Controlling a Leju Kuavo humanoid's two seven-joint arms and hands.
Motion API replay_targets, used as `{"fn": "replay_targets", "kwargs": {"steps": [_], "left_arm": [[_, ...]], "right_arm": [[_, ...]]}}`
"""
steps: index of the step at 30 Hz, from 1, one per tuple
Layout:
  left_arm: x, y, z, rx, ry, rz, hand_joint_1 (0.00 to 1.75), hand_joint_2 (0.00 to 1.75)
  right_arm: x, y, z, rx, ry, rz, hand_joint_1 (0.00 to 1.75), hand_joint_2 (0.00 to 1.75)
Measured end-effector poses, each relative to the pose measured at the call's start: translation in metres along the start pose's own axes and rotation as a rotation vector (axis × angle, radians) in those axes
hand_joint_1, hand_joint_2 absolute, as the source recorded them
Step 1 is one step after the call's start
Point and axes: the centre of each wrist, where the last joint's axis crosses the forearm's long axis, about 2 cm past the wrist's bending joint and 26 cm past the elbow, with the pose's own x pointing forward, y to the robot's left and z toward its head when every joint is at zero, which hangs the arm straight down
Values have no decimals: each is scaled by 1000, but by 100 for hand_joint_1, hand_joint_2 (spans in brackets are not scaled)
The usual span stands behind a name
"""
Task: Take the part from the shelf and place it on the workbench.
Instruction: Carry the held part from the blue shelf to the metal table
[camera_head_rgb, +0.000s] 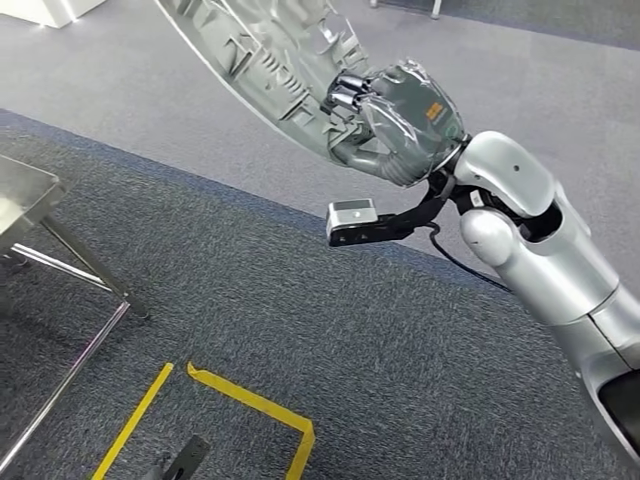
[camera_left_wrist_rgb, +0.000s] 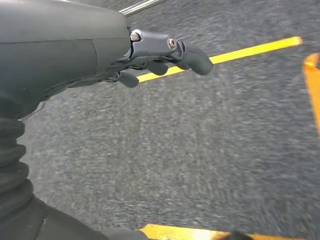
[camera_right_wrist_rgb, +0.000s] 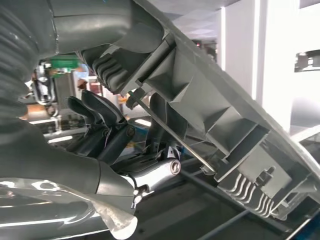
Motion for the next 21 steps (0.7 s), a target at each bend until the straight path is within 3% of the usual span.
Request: {"fn": "replay_targets", "kwargs": {"steps": [21], "left_arm": [[-4, -2, 2, -8, 11, 5, 0, 175]], "right_arm": [[3, 4, 1, 14, -8, -1, 175, 175]]}}
